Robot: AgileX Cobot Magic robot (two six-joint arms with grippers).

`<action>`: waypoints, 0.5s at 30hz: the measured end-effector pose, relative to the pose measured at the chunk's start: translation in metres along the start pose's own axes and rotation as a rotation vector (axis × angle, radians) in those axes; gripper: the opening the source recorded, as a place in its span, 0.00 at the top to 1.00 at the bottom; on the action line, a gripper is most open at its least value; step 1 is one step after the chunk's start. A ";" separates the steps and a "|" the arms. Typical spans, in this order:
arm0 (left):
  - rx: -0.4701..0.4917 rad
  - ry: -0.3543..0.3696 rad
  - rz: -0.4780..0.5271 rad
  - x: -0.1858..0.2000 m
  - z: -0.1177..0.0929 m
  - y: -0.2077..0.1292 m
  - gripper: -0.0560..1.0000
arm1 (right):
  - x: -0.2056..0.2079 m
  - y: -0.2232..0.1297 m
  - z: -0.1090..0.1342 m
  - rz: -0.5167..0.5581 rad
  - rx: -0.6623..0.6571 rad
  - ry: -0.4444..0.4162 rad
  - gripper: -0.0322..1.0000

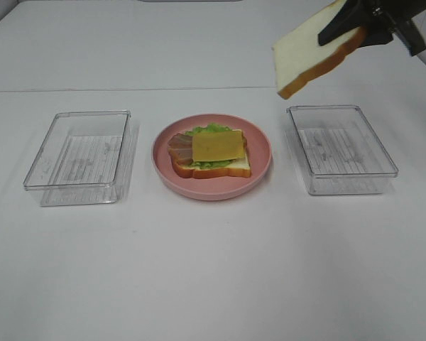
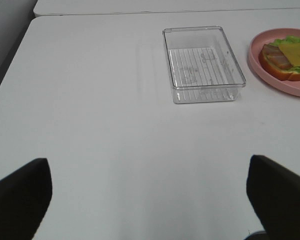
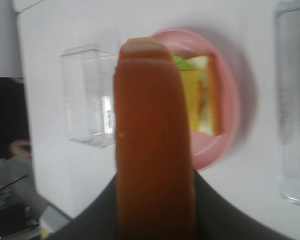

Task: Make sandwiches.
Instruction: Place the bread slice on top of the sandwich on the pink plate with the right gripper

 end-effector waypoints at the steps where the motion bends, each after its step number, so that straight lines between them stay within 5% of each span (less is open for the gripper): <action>1: 0.000 0.000 0.000 0.000 0.000 0.000 0.02 | 0.000 0.000 0.000 0.000 0.000 0.000 0.74; 7: 0.000 0.000 0.000 0.000 0.000 0.000 0.02 | -0.015 -0.009 0.017 -0.022 -0.045 0.181 0.74; 15: 0.002 -0.004 0.000 0.000 -0.001 0.000 0.02 | -0.058 -0.013 0.043 -0.017 0.021 0.179 0.74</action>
Point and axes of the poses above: a point on each arm's last joint axis where the gripper is mounted, x pointing back along that axis away from the gripper, z along the wrist's bending axis when the last joint is at zero, y = z × x, the point moved 8 cm from there along -x, pointing out along that axis toward the gripper, and after that the axes turned 7 degrees about x, right-handed, at the moved point
